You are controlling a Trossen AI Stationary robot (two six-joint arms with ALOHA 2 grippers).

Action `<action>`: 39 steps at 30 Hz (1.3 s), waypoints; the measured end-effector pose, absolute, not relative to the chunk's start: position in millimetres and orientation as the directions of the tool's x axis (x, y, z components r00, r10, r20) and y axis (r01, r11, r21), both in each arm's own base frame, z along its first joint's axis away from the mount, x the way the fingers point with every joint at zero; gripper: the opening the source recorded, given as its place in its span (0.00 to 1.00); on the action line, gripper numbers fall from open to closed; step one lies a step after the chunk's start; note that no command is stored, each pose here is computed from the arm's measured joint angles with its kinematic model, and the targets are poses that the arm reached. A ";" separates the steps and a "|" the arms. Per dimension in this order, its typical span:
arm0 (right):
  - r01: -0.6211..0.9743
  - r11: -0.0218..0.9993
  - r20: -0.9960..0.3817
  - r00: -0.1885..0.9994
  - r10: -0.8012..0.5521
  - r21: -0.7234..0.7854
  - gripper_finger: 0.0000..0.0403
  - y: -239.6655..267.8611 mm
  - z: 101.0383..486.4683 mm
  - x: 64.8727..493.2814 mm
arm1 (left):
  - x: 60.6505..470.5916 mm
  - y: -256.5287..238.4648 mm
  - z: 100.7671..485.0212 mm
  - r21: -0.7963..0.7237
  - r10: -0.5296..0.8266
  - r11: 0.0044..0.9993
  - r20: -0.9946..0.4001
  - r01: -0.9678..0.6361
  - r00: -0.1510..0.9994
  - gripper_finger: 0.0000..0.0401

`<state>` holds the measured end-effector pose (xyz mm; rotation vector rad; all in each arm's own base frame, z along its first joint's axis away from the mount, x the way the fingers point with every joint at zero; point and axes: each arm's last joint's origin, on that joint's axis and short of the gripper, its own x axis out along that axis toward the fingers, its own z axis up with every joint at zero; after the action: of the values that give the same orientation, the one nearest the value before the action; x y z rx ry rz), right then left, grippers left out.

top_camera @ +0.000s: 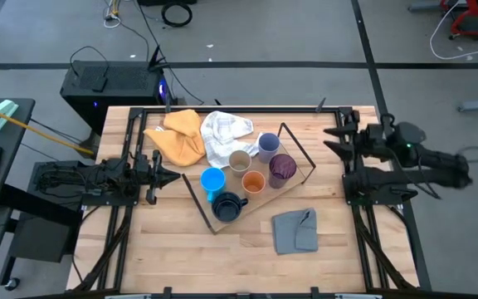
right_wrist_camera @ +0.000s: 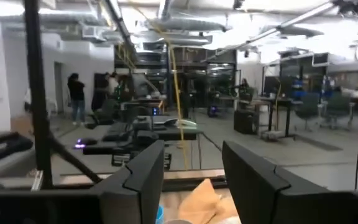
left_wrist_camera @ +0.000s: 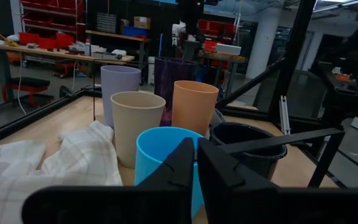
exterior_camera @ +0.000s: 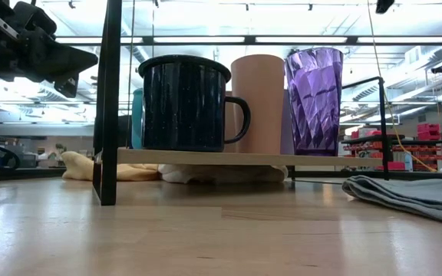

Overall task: Stack small to large cups/mugs on shelf
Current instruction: Return to Home Position

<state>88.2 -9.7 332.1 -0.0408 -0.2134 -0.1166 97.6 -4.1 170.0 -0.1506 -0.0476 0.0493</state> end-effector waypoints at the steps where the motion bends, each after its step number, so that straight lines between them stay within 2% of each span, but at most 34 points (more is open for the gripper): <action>1: 0.115 0.993 0.216 0.970 -0.110 -0.010 0.42 -13.1 332.4 88.8 | 97.6 -4.1 170.0 -0.151 0.053 0.987 0.043 -0.046 0.998 0.07; 8: 0.004 0.996 0.217 0.976 -0.025 0.093 0.42 -29.3 332.6 87.6 | 97.7 -4.1 169.9 -0.151 0.053 0.987 0.043 -0.046 0.998 0.09; 14: -0.077 0.988 0.446 0.895 0.008 0.135 0.42 -31.3 332.7 84.3 | 97.6 -4.1 170.0 -0.151 0.053 0.987 0.043 -0.046 0.998 0.06; 16: -0.116 0.982 0.483 0.875 0.028 0.152 0.42 -30.0 332.7 83.7 | 97.6 -4.1 170.0 -0.151 0.053 0.987 0.043 -0.046 0.998 0.06; 22: -0.189 0.973 0.483 0.870 0.102 0.135 0.42 -21.0 336.8 85.5 | 97.6 -4.1 169.9 -0.151 0.053 0.987 0.043 -0.046 0.998 0.06; 32: -0.163 0.981 0.421 0.901 0.102 0.110 0.35 -11.9 336.3 88.8 | 97.6 -4.1 170.0 -0.151 0.053 0.987 0.043 -0.046 0.998 0.09; 39: -0.199 0.973 0.473 0.873 0.121 0.118 0.34 -4.2 339.4 74.7 | 97.6 -4.1 169.9 -0.151 0.053 0.987 0.043 -0.046 0.998 0.06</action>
<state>74.7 -4.2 339.4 0.1648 -0.4818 0.1680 97.6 -4.1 169.9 -0.1509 -0.0472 0.0497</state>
